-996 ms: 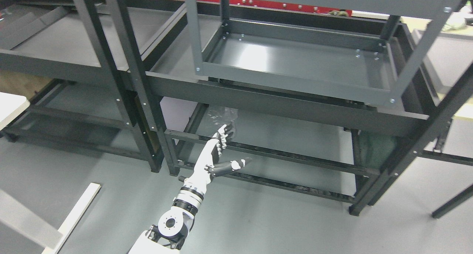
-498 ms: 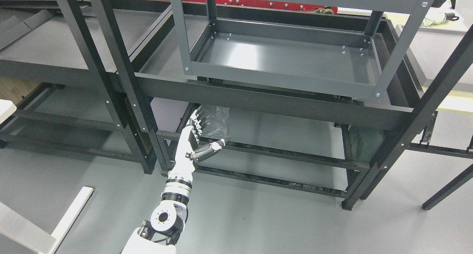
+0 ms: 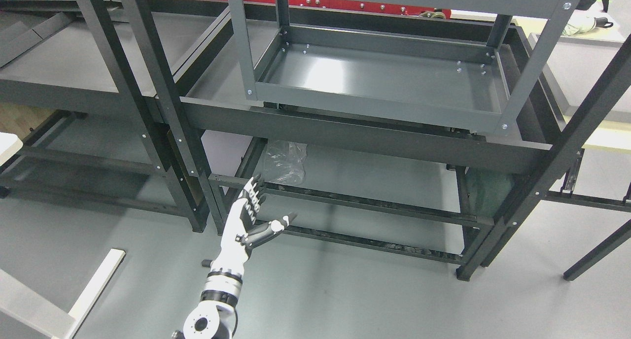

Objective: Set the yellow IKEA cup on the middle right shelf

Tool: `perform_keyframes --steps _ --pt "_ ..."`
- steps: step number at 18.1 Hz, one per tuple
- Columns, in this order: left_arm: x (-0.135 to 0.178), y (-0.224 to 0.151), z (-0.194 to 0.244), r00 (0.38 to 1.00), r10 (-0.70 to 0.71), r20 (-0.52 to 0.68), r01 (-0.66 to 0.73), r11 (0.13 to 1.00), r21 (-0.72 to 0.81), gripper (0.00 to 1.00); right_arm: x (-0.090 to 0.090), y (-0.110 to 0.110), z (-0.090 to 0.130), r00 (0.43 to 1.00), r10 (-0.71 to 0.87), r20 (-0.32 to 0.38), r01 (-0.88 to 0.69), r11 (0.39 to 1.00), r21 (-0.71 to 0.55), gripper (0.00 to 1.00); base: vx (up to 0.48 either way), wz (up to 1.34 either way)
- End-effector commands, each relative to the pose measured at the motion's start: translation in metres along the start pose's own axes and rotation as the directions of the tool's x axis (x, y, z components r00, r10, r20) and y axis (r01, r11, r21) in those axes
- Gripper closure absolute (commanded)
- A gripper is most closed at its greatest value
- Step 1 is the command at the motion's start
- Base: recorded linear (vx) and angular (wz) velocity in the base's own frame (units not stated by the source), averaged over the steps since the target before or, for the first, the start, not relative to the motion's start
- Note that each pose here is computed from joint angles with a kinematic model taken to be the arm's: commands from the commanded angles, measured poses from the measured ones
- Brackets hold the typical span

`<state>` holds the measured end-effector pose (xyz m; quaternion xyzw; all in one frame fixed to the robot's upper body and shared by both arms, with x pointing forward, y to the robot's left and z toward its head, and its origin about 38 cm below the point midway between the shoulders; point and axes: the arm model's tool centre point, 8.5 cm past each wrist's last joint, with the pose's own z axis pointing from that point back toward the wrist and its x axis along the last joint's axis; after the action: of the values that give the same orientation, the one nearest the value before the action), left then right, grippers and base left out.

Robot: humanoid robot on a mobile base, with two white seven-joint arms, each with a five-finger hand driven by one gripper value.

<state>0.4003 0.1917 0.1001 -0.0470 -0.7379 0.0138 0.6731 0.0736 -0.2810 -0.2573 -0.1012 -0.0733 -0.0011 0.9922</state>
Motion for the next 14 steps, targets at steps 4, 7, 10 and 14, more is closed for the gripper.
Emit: perform_keyframes --steps 4,7,10,14 --pt "0.002 0.075 0.042 0.992 -0.101 0.078 0.102 0.995 -0.003 0.01 -0.009 -0.01 -0.001 1.0 -0.003 -0.015 0.003 1.0 -0.013 0.01 -0.001 0.01" --pt "-0.01 0.087 0.047 0.997 -0.057 0.06 0.053 0.996 0.073 0.01 -0.009 -0.01 -0.001 1.0 -0.003 -0.015 0.003 1.0 -0.013 0.01 0.0 0.0" --pt "-0.01 0.089 0.045 0.996 -0.056 0.063 0.05 0.995 0.082 0.01 -0.009 -0.01 -0.001 1.0 -0.003 -0.015 0.003 1.0 -0.013 0.01 0.0 0.0" --pt "-0.01 0.078 0.044 0.997 -0.028 0.071 0.022 0.997 0.076 0.01 -0.009 -0.01 -0.001 1.0 -0.003 -0.015 0.003 1.0 -0.013 0.01 0.0 0.0"
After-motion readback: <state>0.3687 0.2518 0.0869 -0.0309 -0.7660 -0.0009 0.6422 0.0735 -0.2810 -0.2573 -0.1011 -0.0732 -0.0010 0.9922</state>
